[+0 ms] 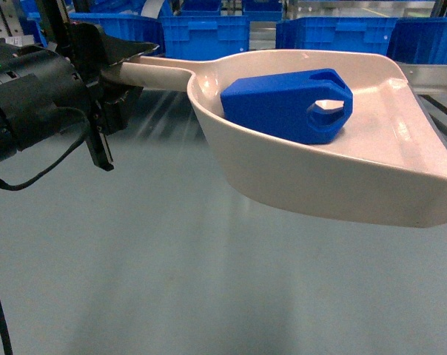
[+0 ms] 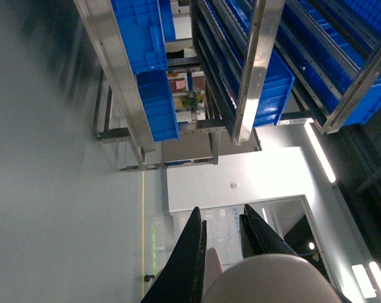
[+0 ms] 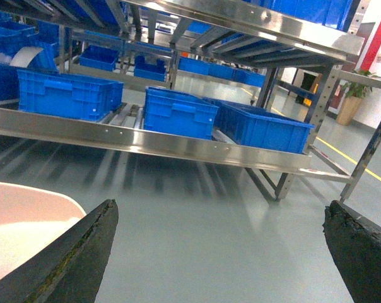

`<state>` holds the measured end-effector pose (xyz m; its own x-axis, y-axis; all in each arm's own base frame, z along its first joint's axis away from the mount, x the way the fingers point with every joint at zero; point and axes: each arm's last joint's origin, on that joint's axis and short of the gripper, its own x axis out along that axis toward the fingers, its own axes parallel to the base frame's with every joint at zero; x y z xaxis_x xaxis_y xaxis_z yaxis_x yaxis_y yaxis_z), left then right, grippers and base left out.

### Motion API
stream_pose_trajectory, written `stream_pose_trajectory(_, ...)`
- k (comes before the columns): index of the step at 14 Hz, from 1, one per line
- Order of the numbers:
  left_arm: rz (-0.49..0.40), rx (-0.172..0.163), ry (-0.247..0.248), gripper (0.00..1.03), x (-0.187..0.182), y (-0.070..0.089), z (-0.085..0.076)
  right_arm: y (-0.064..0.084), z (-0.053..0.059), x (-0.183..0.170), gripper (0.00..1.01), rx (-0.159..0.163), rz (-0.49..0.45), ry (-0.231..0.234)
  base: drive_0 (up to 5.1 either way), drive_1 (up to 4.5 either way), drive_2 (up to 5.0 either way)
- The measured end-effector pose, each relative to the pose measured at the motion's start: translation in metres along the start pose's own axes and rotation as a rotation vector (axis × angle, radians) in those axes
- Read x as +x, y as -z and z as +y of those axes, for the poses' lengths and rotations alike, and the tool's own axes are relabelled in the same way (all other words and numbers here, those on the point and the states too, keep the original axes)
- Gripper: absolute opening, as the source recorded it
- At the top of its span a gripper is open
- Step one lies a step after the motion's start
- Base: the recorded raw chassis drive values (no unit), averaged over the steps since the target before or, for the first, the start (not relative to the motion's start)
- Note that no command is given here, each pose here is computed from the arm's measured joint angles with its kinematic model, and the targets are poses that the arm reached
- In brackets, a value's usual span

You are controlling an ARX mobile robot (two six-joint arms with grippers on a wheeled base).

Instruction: Place part in tray to right shelf

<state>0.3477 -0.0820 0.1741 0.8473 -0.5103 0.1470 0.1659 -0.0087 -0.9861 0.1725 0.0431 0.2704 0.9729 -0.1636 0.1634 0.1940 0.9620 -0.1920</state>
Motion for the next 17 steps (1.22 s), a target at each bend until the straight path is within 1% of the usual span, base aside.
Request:
stream_pose_trajectory(8, -0.003, 0.000, 0.000, 0.13, -0.0003, -0.0009, -0.0001, -0.0005, -0.0002, -0.0004, 0.98, 0.001, -0.003, -0.001, 2.6, 2.08, -5.1)
stream_pose_trajectory(9, 0.005, 0.000, 0.001, 0.13, 0.0004, 0.0012, -0.0003, -0.0007, -0.0006, -0.0004, 0.98, 0.002, -0.003, 0.004, 0.0, 3.84, -3.8)
stream_pose_trajectory(17, -0.013, 0.000, 0.002, 0.13, -0.0006, -0.0022, -0.0003, -0.0006, -0.0004, -0.0003, 0.98, 0.001, -0.002, 0.002, 0.0, 3.84, -3.8)
